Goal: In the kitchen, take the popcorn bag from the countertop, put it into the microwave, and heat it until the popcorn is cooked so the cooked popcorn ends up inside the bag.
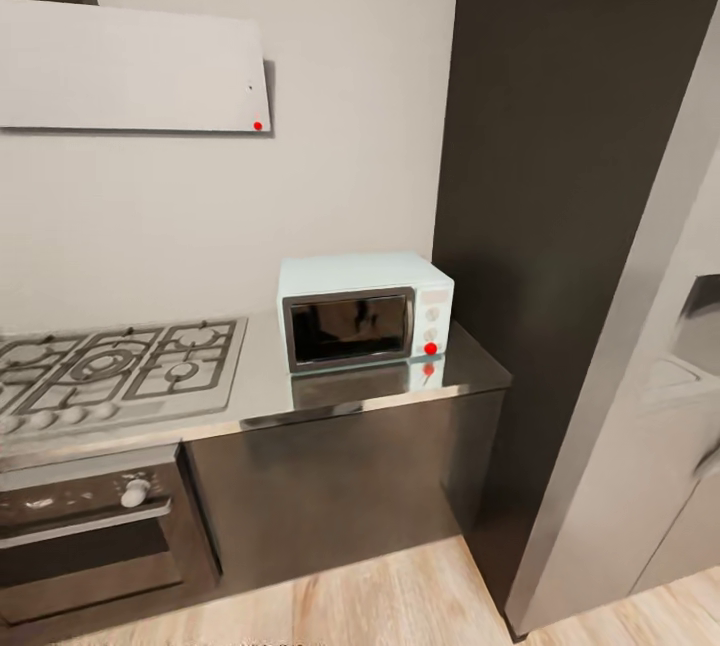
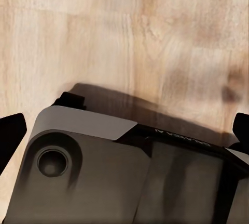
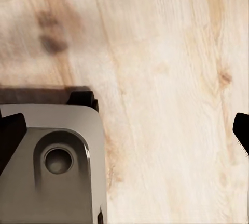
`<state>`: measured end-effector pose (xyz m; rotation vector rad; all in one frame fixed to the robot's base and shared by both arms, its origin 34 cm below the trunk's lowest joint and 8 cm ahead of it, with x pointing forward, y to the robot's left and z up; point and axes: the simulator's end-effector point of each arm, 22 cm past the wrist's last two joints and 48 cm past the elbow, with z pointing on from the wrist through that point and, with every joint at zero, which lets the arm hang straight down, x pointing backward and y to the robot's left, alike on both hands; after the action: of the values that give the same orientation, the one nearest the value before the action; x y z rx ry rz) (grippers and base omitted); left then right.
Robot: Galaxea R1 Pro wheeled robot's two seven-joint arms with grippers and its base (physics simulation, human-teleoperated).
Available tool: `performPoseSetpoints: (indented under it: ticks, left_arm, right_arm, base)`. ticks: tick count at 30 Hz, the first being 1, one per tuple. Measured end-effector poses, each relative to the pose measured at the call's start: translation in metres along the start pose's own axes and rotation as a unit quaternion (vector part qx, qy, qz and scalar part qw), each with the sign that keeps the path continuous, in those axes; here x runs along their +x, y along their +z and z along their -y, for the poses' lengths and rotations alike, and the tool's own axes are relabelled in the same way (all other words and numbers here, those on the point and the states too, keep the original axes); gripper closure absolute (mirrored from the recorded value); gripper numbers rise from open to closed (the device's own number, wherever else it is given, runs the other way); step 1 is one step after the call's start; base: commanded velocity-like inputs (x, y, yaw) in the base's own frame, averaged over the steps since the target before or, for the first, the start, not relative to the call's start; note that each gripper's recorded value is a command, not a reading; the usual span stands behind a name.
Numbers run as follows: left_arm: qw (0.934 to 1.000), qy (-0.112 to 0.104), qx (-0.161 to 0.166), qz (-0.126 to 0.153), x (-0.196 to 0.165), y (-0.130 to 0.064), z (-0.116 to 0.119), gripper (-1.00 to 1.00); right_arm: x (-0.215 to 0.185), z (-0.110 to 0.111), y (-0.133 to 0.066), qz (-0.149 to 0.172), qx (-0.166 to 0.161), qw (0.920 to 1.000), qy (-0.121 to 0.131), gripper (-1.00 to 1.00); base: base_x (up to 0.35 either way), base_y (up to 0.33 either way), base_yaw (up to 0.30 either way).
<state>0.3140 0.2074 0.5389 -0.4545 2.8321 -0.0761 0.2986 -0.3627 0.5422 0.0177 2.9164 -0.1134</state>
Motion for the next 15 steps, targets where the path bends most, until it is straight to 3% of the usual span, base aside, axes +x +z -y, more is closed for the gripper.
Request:
performPoseSetpoints:
  ticks: [15]
  left_arm:
    - [1.0000,0.000,-0.001,-0.001,0.0006,0.0000,0.0001,-1.00]
  right_arm:
    - [-0.0002,0.0000,0.0000,0.000,0.000,1.0000,-0.002,-1.00]
  base:
    - [0.000,0.000,0.277]
